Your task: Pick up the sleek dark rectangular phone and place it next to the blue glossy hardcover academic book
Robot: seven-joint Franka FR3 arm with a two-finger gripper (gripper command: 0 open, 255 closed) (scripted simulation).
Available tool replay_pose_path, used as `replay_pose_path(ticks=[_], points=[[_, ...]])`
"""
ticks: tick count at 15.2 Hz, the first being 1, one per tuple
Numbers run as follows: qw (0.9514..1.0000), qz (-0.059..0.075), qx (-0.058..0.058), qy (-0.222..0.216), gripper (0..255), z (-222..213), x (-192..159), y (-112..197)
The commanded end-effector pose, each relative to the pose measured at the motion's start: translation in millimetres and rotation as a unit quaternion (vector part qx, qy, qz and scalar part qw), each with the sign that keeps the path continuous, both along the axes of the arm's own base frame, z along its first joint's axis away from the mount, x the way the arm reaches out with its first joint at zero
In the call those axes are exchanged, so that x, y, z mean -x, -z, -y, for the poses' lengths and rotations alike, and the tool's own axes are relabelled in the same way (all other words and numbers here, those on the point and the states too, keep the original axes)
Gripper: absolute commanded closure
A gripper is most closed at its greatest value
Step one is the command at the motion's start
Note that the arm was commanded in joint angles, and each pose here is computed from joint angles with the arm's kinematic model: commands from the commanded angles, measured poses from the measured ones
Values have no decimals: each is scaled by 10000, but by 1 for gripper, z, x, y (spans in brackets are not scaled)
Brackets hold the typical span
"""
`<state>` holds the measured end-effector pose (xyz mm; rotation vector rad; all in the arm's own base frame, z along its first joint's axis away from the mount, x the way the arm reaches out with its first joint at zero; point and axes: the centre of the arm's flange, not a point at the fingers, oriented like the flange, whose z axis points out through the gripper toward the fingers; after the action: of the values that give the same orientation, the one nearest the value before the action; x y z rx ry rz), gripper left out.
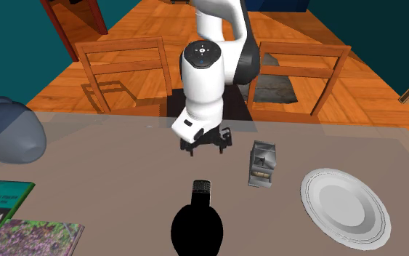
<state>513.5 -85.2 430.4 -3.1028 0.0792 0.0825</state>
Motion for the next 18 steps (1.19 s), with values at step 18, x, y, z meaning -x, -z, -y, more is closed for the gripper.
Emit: replay_pose_path(ticks=[18], points=[[9998, 140, -105, -30, 0, 35, -99, 100]])
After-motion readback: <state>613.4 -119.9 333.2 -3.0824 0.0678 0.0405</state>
